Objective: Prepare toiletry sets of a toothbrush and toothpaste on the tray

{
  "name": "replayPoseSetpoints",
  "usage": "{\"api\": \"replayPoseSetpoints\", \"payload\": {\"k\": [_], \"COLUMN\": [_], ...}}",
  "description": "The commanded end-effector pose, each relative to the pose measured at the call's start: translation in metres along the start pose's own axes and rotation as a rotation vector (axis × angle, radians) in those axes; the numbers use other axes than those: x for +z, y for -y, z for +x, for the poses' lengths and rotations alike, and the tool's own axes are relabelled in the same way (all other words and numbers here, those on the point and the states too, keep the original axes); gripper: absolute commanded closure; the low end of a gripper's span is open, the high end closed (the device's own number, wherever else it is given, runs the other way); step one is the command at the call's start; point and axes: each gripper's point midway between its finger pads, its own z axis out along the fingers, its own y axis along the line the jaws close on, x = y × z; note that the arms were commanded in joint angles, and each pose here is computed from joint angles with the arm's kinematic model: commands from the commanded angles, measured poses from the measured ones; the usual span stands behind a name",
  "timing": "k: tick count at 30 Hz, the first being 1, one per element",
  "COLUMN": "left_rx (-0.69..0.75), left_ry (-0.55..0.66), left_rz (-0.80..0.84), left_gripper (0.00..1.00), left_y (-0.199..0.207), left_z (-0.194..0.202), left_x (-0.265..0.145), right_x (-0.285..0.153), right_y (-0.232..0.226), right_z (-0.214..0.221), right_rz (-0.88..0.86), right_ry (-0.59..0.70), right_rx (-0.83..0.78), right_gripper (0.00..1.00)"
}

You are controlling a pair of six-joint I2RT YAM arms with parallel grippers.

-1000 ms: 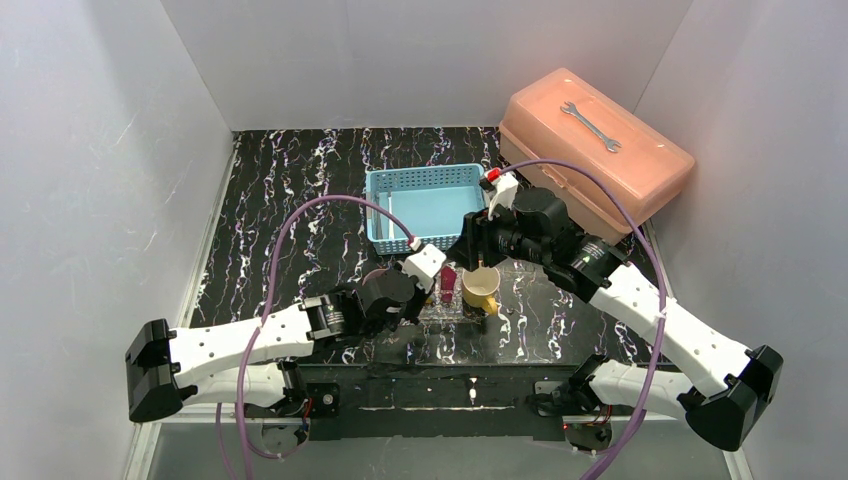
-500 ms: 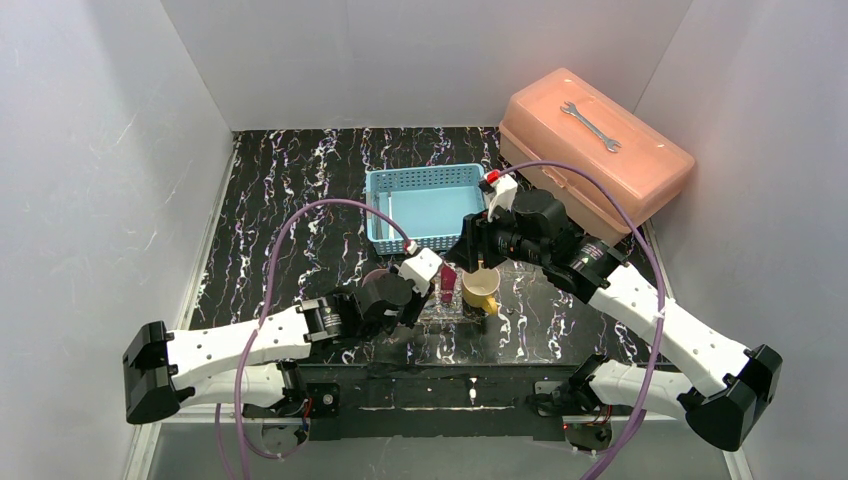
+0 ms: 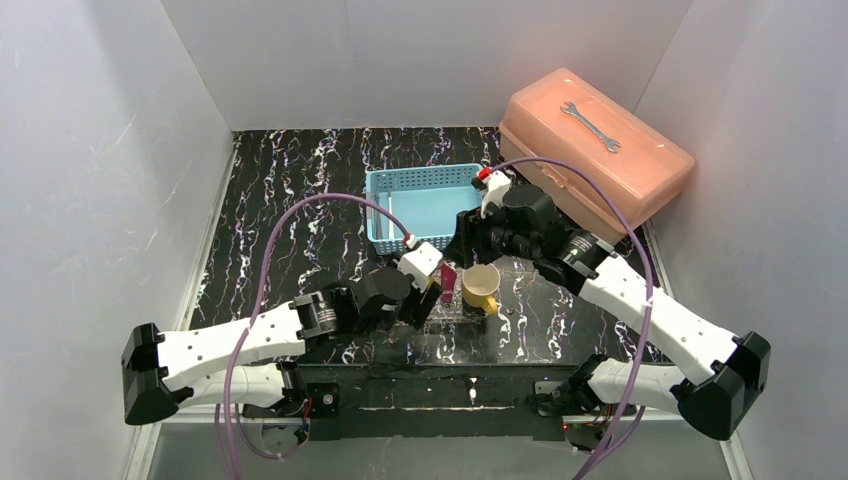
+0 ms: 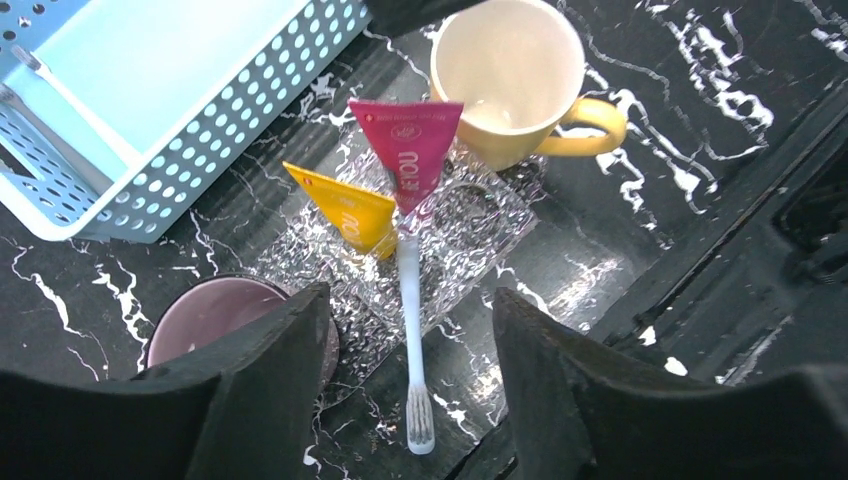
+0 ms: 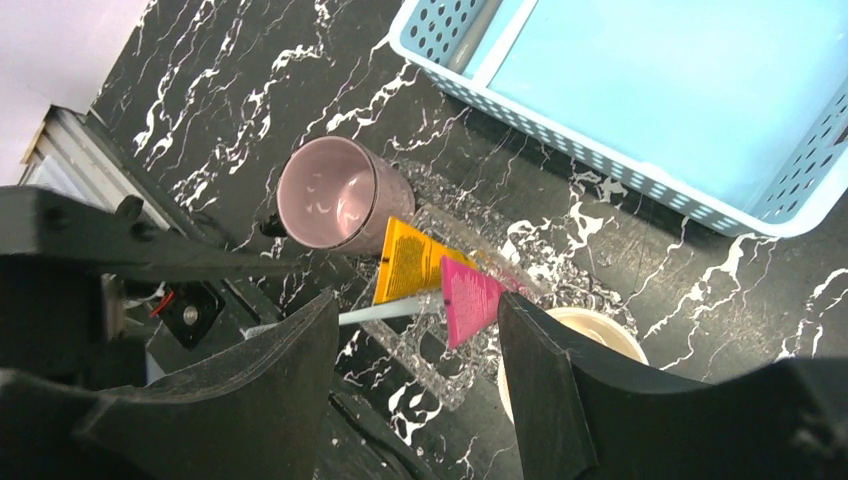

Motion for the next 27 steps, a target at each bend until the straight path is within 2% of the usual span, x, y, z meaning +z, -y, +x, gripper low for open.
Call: {"api": "replayPoseSetpoints", "payload": {"k": [1,12,18,22,23,27], "left_rx": [-0.017,0.025,0.018,-0.019,-0.068,-0.210], "left_ry": [0.035,0.008,0.004,-0.009,-0.025,-0.030], "left_rz": [0.029,-0.050,-0.099,-0.117,-0.133,-0.182], "left_gripper": [0.37,0.16,0.09,0.07,0.06,0.03], "left_y": [0.003,-0.017,-0.030,-0.040,-0.053,-0.086], "left_z": [-0.028,-0.057,-0.061,-0.060,-0.058,-0.055], "left_x": [-0.019,-0.044,-0.052,-0.056,-0.059,-0.068], "right_x": [0.004,0.056,0.086,0.111,0.131,0.168], "right_y": [0.001,0.013,0.016,0.018,0.025,0.035], "right_z": [-0.037,-0.050,-0.056,-0.056,-0.056,-0.049], "right_rz": [0.035,0.099,0.110,0.118,0.159,0.212], "right_ry": [0.071,-0.015,-0.051,-0.090,-0.108,-0.149], "right_rx": [-0.035,-0.064,-0.059,-0.058,-0.061,-0.070], "right_gripper": [0.33,0.32,0.30,0.30,0.30,0.31]}}
